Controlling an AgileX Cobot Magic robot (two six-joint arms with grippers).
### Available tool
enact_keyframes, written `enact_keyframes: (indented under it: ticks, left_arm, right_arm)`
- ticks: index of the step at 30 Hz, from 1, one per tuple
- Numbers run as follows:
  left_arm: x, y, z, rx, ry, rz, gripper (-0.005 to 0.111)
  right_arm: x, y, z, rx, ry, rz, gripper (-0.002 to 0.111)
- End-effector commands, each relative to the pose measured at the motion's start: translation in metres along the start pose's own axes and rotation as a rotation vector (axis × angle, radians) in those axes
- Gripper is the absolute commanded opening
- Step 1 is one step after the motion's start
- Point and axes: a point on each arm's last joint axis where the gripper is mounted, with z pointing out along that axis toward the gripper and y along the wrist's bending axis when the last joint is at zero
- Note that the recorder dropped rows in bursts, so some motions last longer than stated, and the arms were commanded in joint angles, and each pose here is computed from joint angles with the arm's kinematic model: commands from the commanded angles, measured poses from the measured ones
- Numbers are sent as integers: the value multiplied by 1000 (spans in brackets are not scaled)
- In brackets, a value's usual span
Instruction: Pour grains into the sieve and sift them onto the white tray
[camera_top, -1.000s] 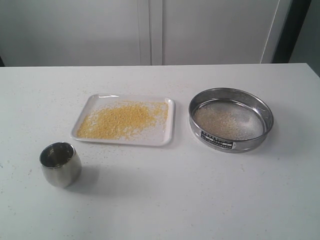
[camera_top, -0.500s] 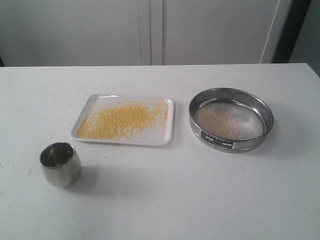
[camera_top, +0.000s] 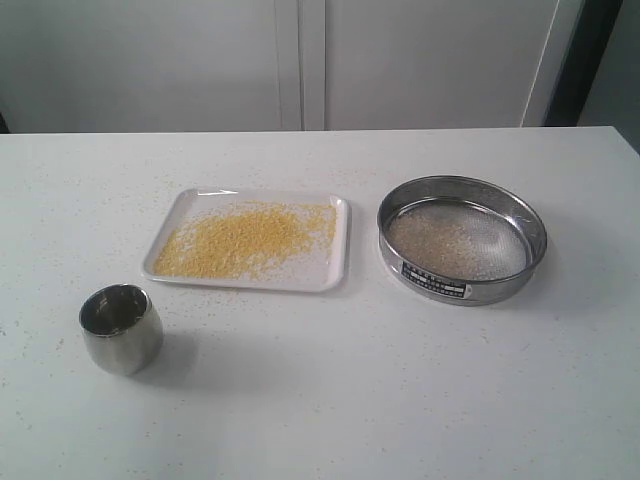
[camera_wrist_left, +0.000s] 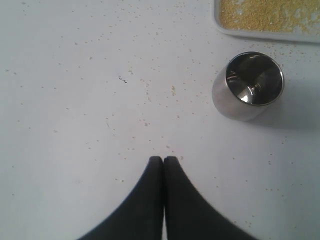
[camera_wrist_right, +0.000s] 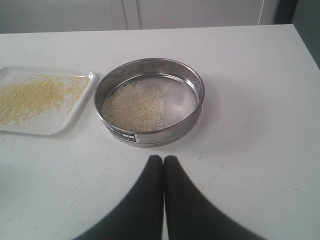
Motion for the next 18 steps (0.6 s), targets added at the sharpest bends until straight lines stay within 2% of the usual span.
enact_keyframes:
  ticks: [1,10,18]
  left_arm:
    - [0,-1,-1,4,-4,-4,0]
    - [0,-1,-1,4,-4,-4,0]
    - [0,-1,-1,4,-4,-4,0]
  right_arm:
    - [1,0,-1,6,-6,-8,0]
    - [1,0,-1,6,-8,-8,0]
    - [3,2,-21,4,-113,-22,0]
